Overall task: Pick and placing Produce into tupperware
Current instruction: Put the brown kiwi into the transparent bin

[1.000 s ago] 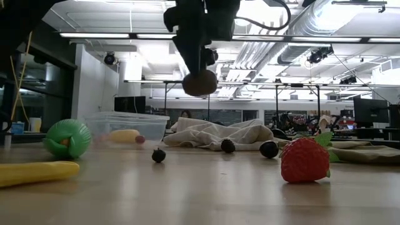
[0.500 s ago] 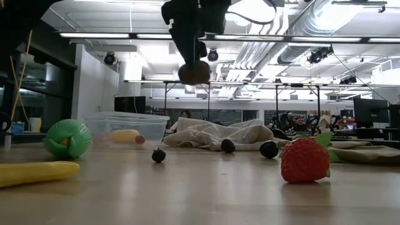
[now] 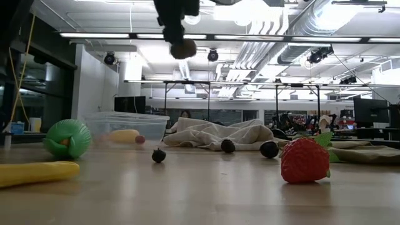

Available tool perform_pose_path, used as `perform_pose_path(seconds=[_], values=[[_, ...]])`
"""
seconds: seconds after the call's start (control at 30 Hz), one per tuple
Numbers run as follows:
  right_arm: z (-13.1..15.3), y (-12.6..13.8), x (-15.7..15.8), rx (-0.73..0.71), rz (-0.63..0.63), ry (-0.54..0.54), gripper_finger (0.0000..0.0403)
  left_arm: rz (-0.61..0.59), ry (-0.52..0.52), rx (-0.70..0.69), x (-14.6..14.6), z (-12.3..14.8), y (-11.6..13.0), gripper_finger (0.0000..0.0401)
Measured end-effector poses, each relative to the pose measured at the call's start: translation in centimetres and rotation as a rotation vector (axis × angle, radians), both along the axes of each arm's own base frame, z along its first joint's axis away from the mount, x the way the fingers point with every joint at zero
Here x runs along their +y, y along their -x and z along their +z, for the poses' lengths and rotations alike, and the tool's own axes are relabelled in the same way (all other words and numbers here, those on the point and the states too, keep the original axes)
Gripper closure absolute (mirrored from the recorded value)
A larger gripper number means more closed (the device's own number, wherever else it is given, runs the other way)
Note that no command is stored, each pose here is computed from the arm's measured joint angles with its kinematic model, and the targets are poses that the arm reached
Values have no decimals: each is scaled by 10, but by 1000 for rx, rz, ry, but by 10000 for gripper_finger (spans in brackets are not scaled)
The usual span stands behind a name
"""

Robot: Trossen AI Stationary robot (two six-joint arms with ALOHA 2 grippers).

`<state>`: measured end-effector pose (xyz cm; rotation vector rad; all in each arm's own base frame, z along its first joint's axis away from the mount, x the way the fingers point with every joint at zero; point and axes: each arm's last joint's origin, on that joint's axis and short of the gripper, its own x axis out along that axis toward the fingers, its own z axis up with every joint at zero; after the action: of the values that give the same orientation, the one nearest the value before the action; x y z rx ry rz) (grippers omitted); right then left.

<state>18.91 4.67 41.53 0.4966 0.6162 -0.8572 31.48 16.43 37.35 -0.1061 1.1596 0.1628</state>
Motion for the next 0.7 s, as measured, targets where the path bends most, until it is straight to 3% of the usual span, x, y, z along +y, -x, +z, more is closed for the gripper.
perform_pose_path(seconds=[0.3, 0.7], values=[[0, -1, 0, -17, -14, -11, 148, 89, -68, -122, 4, 45, 51, 178], [1, -3, 0, -45, -20, -6, 148, 204, -205, -221, -12, 91, 117, 178]])
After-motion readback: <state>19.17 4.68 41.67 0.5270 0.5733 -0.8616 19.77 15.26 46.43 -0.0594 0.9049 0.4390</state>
